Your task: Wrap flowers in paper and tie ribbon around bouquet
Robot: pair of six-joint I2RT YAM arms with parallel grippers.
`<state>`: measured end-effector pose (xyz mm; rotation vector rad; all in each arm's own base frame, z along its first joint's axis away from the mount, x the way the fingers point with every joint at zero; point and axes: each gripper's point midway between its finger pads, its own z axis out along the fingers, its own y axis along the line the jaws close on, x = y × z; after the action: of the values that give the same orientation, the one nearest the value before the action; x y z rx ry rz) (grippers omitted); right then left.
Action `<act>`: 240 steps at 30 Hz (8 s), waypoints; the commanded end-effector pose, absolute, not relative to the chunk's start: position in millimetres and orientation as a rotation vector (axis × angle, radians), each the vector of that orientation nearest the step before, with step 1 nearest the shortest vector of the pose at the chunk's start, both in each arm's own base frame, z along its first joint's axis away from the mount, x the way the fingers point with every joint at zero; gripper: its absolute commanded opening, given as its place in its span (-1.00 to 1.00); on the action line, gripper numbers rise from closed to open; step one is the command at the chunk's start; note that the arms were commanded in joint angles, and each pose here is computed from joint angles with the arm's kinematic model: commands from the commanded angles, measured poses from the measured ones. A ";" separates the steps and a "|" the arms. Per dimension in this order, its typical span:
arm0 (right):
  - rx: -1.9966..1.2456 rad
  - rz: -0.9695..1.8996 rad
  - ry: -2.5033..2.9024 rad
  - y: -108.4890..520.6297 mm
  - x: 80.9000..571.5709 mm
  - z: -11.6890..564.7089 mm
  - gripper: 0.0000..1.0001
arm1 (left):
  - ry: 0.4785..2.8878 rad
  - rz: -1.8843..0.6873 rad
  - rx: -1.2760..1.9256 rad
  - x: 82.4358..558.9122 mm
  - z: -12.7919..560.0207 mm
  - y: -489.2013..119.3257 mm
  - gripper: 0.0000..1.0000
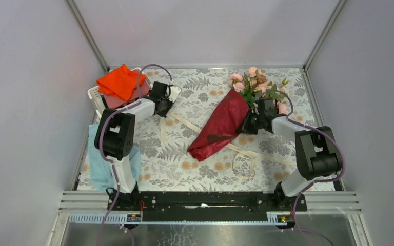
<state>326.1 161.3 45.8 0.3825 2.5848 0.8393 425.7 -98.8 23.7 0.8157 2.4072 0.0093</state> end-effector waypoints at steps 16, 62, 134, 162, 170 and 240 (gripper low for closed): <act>0.190 0.723 2.784 151.5 313.7 3.7 -1.00 | 1.913 -0.302 0.606 392.8 288.6 -127.6 -1.00; -0.256 0.643 2.803 225.4 285.9 -19.5 -1.00 | 2.168 -0.217 1.006 398.4 97.4 -206.9 -1.00; 0.136 0.418 2.559 174.5 288.7 91.7 0.14 | 2.435 -0.349 1.223 319.5 -8.1 -317.7 -1.00; 1.930 -0.523 1.695 -142.0 166.4 15.4 0.99 | 2.356 -0.350 1.284 296.5 2.1 -327.7 -1.00; 2.001 -0.449 1.716 -142.9 169.9 0.6 0.51 | 2.342 -0.338 1.295 297.2 4.8 -328.0 -1.00; -0.541 1.181 1.992 371.0 290.2 115.1 -1.00 | 1.849 -0.658 1.398 271.9 254.5 -250.4 -1.00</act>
<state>265.1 353.3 97.9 -0.4928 2.0588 1.1670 345.5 -234.9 276.6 1.0362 1.8664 -0.4694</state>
